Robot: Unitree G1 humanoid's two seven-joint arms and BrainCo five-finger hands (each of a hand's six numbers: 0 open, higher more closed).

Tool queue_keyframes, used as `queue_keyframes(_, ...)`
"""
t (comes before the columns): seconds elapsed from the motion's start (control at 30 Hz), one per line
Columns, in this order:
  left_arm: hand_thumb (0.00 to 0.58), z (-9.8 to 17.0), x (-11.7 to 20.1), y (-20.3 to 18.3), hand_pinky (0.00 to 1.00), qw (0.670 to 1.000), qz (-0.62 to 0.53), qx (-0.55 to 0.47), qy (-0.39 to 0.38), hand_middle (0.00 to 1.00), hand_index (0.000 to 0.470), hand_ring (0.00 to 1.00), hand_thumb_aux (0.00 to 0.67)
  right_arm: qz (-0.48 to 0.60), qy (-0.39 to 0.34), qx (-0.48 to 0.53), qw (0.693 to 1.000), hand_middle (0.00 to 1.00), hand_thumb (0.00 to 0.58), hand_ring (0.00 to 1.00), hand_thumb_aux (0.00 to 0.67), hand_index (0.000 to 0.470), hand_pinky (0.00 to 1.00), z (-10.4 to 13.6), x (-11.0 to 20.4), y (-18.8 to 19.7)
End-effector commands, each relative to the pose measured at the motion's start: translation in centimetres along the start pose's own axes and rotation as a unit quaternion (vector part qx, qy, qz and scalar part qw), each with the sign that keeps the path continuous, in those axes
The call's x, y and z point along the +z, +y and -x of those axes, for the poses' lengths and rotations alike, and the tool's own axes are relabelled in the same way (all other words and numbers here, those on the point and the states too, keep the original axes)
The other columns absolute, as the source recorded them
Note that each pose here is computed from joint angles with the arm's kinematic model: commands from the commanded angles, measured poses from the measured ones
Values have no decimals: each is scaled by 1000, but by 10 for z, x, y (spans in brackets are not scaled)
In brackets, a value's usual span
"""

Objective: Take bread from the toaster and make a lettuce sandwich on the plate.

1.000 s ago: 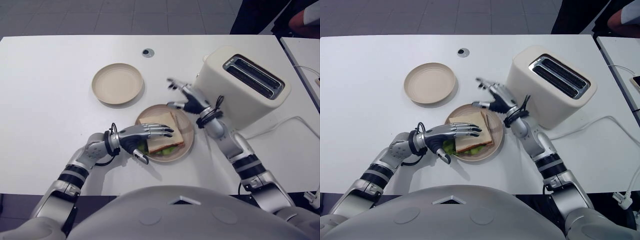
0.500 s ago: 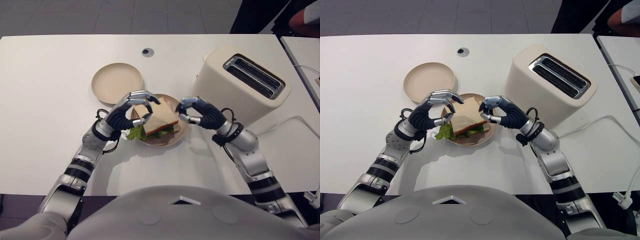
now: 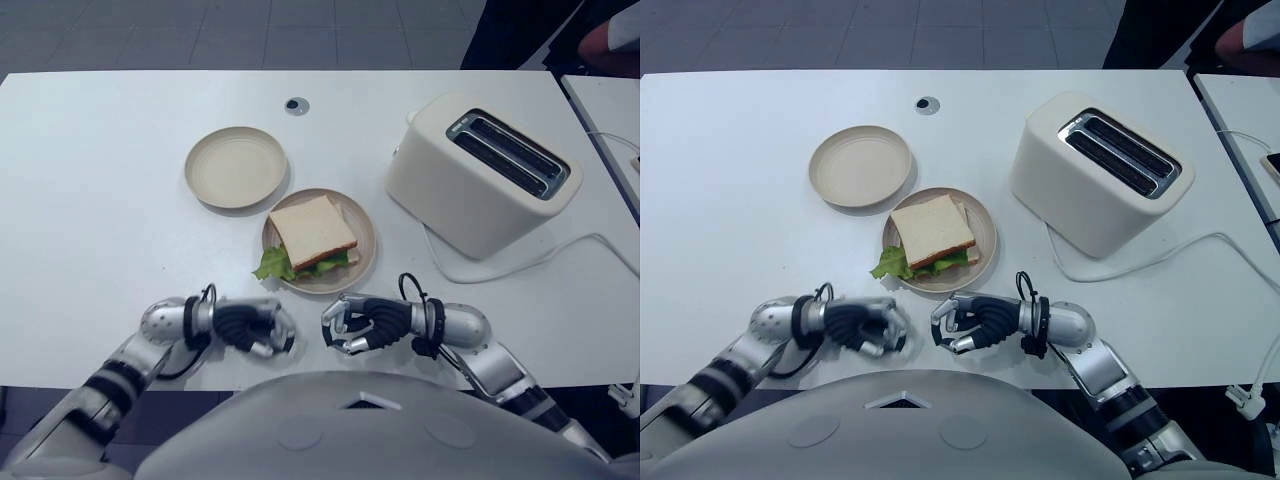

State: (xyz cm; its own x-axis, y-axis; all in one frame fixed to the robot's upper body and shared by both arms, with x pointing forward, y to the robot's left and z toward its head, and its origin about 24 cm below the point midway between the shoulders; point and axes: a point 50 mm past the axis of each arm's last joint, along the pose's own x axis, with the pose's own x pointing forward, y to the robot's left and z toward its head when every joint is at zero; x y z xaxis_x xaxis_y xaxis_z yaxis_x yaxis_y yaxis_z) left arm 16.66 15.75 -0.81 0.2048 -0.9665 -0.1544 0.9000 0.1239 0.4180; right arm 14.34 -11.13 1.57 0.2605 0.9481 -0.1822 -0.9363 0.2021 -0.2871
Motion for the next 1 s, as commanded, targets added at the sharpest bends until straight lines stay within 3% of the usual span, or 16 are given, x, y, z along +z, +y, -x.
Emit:
queue_keyframes(0.03, 580, -9, -45, 16, 1000, 982, -41, 81, 166, 1000, 470, 1000, 670, 86, 89, -103, 987, 1000, 580, 1000, 670, 470, 1000, -13, -29, -30)
queue_keyframes(0.13, 580, -20, -60, 48, 1000, 946, -116, 190, 236, 1000, 470, 1000, 670, 159, 112, -238, 952, 1000, 580, 1000, 670, 470, 1000, -18, -36, -65)
queue_keyframes(0.23, 580, -21, -60, 81, 1000, 896, -166, 327, 250, 1000, 461, 1000, 657, 198, 81, -327, 921, 1000, 580, 1000, 670, 470, 1000, -23, -32, -85)
queue_keyframes(0.27, 476, -21, -57, 89, 1000, 885, -172, 363, 237, 1000, 271, 1000, 386, 208, 63, -358, 908, 1000, 580, 1000, 670, 470, 1000, -22, -29, -92)
queue_keyframes(0.3, 9, -22, -52, 95, 957, 875, -173, 395, 219, 957, 4, 957, 5, 218, 47, -388, 894, 1000, 580, 1000, 670, 470, 1000, -20, -27, -99)
queue_keyframes(0.33, 0, -23, -45, 100, 827, 867, -168, 430, 185, 827, 0, 827, 0, 227, 23, -426, 875, 1000, 580, 1000, 670, 470, 1000, -16, -21, -108)
queue_keyframes(0.37, 0, -23, -37, 105, 690, 859, -157, 464, 146, 690, 0, 690, 0, 231, -1, -458, 858, 890, 565, 890, 562, 394, 890, -10, -15, -114)
queue_keyframes(0.4, 0, -21, -20, 110, 506, 846, -165, 501, 80, 506, 0, 506, 0, 225, -36, -483, 845, 122, 66, 122, 39, 28, 122, -5, -8, -117)
queue_keyframes(0.43, 0, -20, -1, 111, 447, 834, -167, 526, 2, 447, 0, 447, 0, 210, -82, -510, 830, 0, 0, 0, 0, 0, 0, 1, 2, -119)
queue_keyframes(0.47, 0, -19, 19, 109, 263, 820, -171, 541, -72, 263, 0, 263, 0, 195, -125, -527, 818, 0, 0, 0, 0, 0, 0, 8, 11, -119)
queue_keyframes(0.57, 0, -19, 52, 98, 43, 802, -162, 546, -179, 43, 0, 43, 0, 156, -200, -553, 794, 0, 0, 0, 0, 0, 0, 24, 26, -117)
queue_keyframes(0.7, 0, -16, 60, 95, 0, 796, -121, 556, -206, 0, 0, 0, 0, 132, -227, -540, 800, 0, 0, 0, 0, 0, 0, 26, 32, -113)
queue_keyframes(0.83, 0, -17, 54, 96, 0, 806, -104, 551, -190, 0, 0, 0, 0, 111, -219, -505, 827, 0, 0, 0, 0, 0, 0, 17, 26, -108)
queue_keyframes(1.0, 0, -22, 47, 98, 0, 815, -102, 543, -174, 0, 0, 0, 0, 104, -218, -495, 835, 0, 0, 0, 0, 0, 0, 17, 25, -113)
